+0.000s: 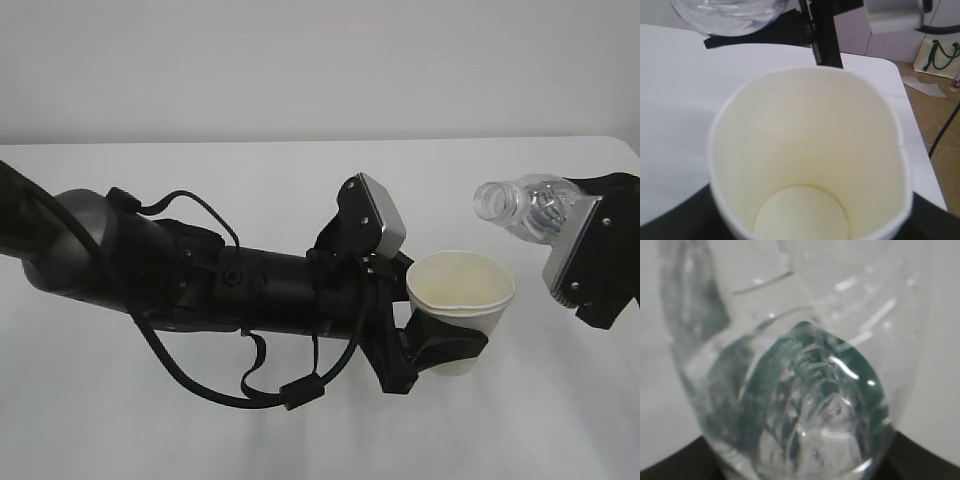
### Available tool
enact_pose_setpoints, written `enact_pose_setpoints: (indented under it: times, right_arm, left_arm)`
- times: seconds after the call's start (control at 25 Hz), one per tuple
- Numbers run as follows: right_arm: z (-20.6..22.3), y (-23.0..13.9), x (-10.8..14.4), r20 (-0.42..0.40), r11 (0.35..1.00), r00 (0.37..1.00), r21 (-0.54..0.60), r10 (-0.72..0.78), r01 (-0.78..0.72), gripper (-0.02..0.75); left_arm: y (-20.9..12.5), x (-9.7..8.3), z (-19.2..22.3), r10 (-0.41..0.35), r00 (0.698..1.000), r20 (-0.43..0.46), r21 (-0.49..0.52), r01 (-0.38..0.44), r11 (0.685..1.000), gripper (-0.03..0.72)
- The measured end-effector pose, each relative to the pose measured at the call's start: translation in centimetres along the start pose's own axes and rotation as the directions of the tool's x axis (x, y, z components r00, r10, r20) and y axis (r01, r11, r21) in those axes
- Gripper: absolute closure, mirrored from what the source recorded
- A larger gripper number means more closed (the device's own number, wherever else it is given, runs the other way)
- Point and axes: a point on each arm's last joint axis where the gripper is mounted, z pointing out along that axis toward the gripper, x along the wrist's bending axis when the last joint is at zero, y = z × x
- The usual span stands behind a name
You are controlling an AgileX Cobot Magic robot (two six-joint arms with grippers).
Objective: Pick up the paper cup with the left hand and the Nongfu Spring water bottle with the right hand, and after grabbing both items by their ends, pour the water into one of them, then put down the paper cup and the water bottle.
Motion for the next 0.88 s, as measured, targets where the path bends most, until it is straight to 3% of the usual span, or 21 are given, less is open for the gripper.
enact_pose_setpoints:
  times: [0.88]
  right_arm:
    - [-0.02, 0.24, -0.49, 0.058, 0.987, 0.986, -0.018, -0.156, 0.157, 0.33]
  left_arm:
    - [0.15, 0.21, -0.01, -0.032, 0.999, -0.022, -0.017, 0.032, 0.999, 0.205]
